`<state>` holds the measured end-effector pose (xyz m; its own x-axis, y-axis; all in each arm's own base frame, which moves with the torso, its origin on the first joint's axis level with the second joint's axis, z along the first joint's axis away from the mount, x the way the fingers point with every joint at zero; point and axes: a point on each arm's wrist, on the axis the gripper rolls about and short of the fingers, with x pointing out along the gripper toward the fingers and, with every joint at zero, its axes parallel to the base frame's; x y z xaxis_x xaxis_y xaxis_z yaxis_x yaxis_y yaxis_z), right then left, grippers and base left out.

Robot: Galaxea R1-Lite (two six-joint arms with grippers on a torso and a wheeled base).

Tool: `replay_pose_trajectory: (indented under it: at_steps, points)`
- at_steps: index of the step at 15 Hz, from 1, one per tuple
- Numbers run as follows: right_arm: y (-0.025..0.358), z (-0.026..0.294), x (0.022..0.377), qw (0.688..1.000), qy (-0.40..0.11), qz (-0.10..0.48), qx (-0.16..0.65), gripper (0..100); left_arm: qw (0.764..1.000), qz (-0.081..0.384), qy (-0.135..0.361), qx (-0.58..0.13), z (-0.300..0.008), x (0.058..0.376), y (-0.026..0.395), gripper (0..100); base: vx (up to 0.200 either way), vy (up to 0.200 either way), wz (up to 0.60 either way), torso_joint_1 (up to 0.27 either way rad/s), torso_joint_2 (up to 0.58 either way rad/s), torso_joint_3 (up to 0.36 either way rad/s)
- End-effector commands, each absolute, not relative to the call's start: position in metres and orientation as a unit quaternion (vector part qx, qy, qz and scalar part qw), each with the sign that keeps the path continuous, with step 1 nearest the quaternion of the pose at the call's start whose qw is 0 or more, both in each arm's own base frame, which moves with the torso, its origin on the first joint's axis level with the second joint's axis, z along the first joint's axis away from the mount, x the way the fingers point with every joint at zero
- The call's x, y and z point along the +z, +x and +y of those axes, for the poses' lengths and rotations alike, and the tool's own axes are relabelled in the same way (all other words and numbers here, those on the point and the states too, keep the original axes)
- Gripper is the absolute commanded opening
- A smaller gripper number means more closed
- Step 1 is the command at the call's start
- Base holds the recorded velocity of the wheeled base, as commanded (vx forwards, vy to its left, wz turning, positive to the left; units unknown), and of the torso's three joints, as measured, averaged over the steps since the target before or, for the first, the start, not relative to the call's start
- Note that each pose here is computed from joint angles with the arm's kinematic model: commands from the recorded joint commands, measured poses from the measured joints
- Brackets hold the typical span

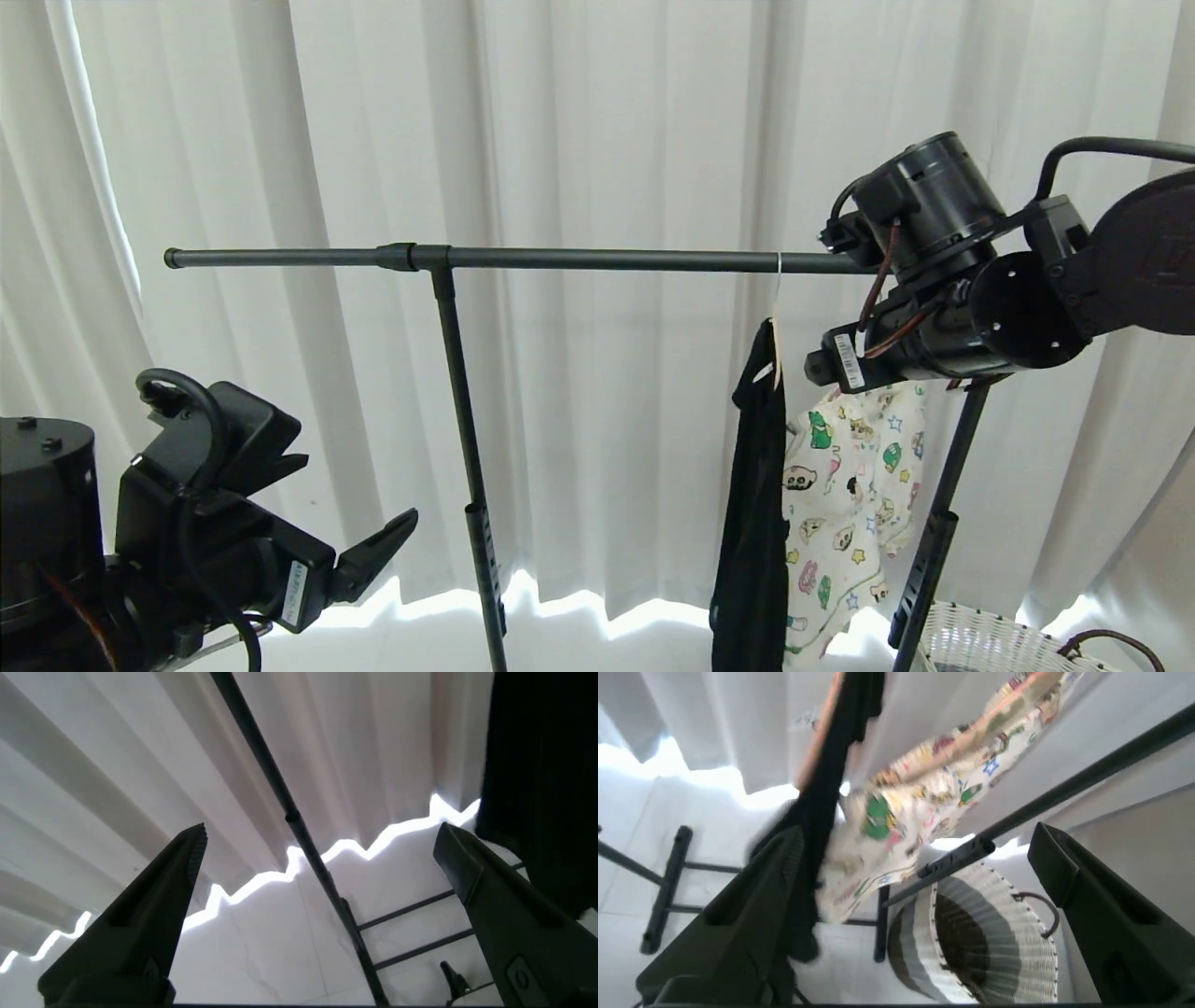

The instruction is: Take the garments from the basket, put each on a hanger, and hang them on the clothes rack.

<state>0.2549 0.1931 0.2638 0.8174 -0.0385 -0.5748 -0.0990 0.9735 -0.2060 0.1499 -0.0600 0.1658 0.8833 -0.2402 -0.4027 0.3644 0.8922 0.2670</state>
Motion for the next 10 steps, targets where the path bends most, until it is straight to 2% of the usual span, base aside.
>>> replay_pose_trajectory:
  at_steps: [1, 8, 10]
  points:
    - [0.251, 0.183, 0.273, 0.950, -0.100, 0.294, 0.016, 100, 0.955, 0.185, 0.169, -0.156, -0.060, 0.165, 0.151, 100, 0.000, 0.000, 0.00, 0.000, 0.00, 0.000]
    - [0.225, 0.123, 0.285, 0.952, -0.060, 0.300, 0.002, 100, 0.961, 0.190, 0.161, -0.118, -0.048, 0.166, 0.156, 100, 0.000, 0.000, 0.00, 0.000, 0.00, 0.000]
    - [0.219, 0.097, 0.282, 0.948, -0.078, 0.307, -0.035, 100, 0.963, 0.193, 0.159, -0.099, -0.041, 0.166, 0.157, 100, 0.000, 0.000, 0.00, 0.000, 0.00, 0.000]
